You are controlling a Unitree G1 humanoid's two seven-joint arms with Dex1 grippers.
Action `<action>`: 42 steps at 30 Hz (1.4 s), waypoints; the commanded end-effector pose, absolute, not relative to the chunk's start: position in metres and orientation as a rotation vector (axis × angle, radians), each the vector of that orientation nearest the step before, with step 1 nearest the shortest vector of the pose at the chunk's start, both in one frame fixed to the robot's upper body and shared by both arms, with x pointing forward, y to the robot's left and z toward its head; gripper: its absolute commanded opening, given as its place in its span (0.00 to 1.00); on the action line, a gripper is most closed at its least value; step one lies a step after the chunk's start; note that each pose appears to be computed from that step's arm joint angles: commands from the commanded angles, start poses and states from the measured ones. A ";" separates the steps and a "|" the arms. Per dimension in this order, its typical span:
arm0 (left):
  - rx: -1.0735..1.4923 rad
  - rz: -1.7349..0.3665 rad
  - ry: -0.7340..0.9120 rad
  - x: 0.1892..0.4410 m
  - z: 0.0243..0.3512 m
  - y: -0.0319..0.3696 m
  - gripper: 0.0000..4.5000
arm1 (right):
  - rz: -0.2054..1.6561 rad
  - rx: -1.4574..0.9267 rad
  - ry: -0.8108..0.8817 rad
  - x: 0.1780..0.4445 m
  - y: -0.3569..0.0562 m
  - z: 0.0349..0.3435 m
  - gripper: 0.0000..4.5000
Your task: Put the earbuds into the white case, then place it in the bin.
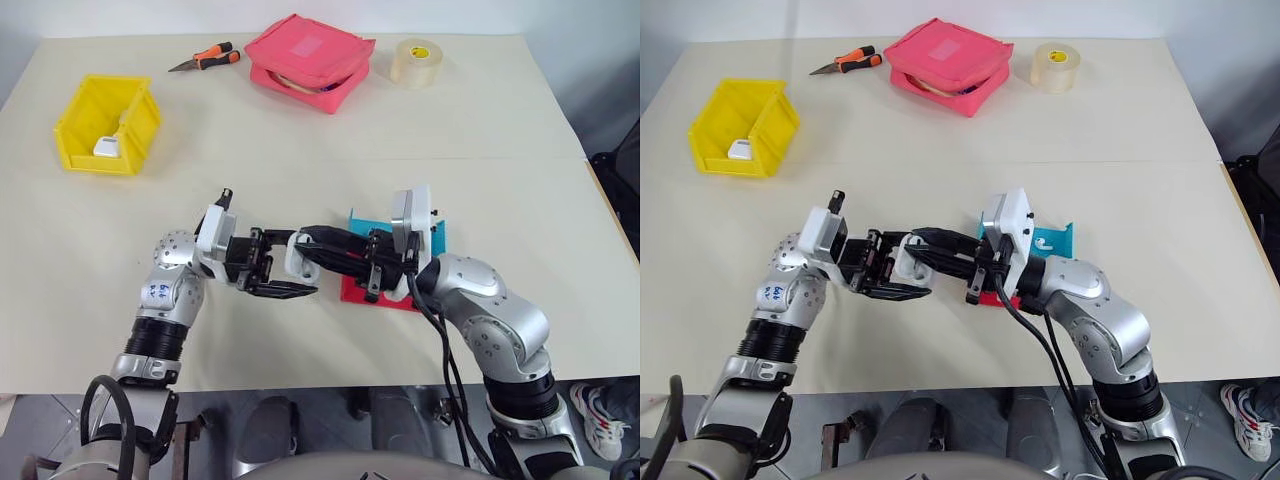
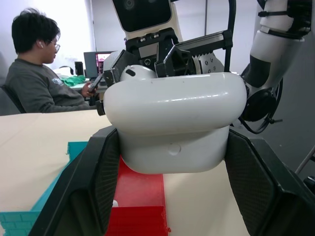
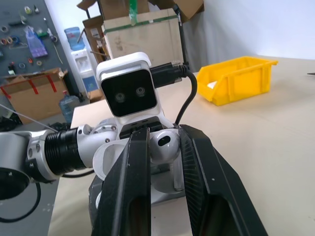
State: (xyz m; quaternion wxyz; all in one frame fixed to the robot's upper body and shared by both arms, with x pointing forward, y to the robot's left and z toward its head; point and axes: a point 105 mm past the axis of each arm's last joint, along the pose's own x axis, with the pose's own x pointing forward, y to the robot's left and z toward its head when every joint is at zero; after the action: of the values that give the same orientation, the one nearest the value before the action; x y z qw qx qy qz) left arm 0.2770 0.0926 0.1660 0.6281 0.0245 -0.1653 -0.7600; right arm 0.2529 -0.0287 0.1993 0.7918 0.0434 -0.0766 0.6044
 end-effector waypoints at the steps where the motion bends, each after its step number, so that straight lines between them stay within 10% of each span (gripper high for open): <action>1: 0.121 -1.827 -0.525 0.264 0.184 0.100 0.62 | 1.226 0.053 -0.060 0.260 -0.042 0.179 0.11; 20: 0.136 -1.813 -0.534 0.272 0.182 0.096 0.62 | 1.285 -0.143 -0.009 0.260 -0.037 0.191 0.11; 24: 0.140 -1.796 -0.521 0.275 0.180 0.096 0.62 | 1.263 -0.145 -0.076 0.264 -0.038 0.209 0.46; 42: 0.135 -1.716 -0.470 0.291 0.171 0.100 0.62 | 1.154 -0.277 -0.165 0.267 -0.076 0.254 0.46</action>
State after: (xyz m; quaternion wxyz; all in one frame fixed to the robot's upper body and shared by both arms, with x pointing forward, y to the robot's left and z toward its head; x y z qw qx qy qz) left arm 0.2962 0.0985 0.1668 0.6555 0.0381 -0.1894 -0.7301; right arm 0.2768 -0.0731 0.2393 0.8318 -0.1182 -0.0485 0.5402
